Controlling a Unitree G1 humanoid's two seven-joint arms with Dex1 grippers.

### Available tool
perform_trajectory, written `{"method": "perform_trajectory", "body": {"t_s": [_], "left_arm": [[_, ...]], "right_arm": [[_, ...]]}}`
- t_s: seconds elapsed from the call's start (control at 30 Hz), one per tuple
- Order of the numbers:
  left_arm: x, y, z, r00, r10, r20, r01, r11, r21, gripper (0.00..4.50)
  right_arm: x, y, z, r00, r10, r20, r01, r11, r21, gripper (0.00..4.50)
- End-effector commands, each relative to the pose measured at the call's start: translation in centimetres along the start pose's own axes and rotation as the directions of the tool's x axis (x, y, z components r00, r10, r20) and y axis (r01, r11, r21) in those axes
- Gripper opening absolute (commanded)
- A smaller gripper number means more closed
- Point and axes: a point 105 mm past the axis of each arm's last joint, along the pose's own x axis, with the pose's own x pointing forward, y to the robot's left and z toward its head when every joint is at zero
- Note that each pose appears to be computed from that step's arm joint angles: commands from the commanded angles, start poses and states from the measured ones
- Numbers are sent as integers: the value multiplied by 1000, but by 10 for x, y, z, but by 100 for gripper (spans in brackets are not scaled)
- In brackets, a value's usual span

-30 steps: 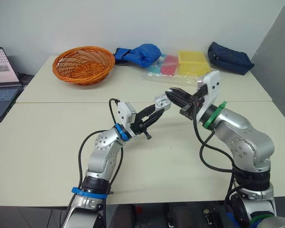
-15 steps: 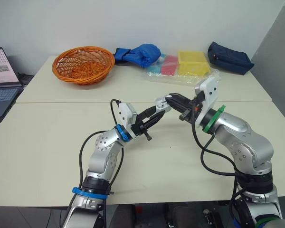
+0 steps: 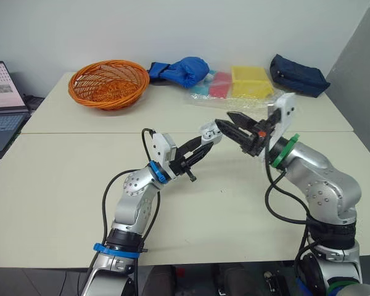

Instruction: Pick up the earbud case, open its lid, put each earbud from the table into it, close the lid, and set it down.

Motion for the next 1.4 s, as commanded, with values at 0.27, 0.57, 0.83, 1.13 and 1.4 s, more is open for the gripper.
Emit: {"method": "perform_trajectory", "body": {"t_s": [0.27,0.57,0.83,1.13,1.4], "left_arm": [[8,-4,14,996,-71,50,70,997,36,77],[10,-16,8,986,-168,-4,168,986,24,77],[4,-19,2,986,-162,-33,163,986,28,77],[6,-14,4,989,-147,-23,147,989,25,77],[8,-8,7,989,-142,-30,142,990,6,77]], "right_arm": [[-10,-66,23,970,-131,-202,113,989,-100,146],[22,-65,-9,913,40,-406,-72,995,-66,1],[23,-14,0,869,280,-408,-282,958,56,1],[7,-7,-9,864,203,-461,-268,960,-78,1],[8,-16,3,949,37,-313,-134,946,-296,1]]}}
